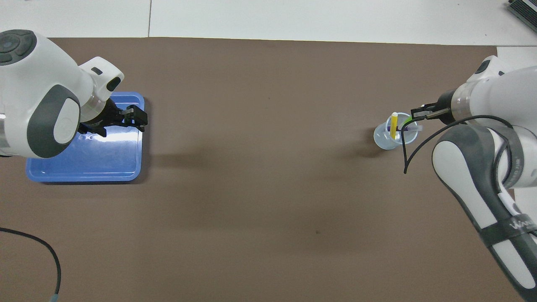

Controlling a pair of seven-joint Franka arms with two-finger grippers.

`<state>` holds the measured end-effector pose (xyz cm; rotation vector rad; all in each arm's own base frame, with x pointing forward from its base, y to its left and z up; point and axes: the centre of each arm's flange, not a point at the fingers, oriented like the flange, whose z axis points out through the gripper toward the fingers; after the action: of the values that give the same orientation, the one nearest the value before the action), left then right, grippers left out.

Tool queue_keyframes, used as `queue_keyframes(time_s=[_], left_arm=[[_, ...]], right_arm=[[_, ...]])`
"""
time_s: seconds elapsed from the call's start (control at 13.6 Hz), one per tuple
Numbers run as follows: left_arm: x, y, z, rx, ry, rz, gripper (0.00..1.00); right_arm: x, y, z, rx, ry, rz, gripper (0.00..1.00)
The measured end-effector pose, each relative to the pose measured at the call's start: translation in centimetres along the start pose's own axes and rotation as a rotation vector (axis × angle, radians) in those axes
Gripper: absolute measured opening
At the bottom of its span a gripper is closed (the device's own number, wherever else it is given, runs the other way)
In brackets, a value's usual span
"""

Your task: Transfer and insert pens with both arms

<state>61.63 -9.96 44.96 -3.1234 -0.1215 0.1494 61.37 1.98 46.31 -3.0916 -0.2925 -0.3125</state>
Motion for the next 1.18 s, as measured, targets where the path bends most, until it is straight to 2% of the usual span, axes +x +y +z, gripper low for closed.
queue_keyframes(time_s=[0.22, 0.3, 0.66, 0.74, 0.96, 1.18], left_arm=[[-0.9, 0.0, -4.0, -0.008, 0.074, 0.015, 1.0], [-1.5, -0.1, -5.8, -0.013, 0.103, 0.017, 1.0], [-5.9, -3.8, -14.6, -0.019, 0.213, -0.007, 1.0], [-6.6, -4.7, -15.9, -0.018, 0.23, -0.003, 1.0], [-8.2, -6.9, -17.8, -0.017, 0.213, -0.029, 1.0], [-8.2, -11.0, -17.8, -0.006, 0.181, 0.0, 1.0]], right_arm=[[0.0, -0.7, 0.9, 0.005, -0.008, 0.011, 0.22], [0.1, -0.8, 1.0, 0.006, -0.006, 0.016, 0.3], [0.1, -1.0, 1.1, 0.006, -0.004, 0.02, 0.89], [0.1, -1.0, 1.1, 0.006, -0.004, 0.02, 0.99], [0.2, -1.0, 1.0, 0.006, 0.001, 0.019, 1.0], [0.3, -1.0, 0.6, 0.004, 0.008, 0.043, 1.0]])
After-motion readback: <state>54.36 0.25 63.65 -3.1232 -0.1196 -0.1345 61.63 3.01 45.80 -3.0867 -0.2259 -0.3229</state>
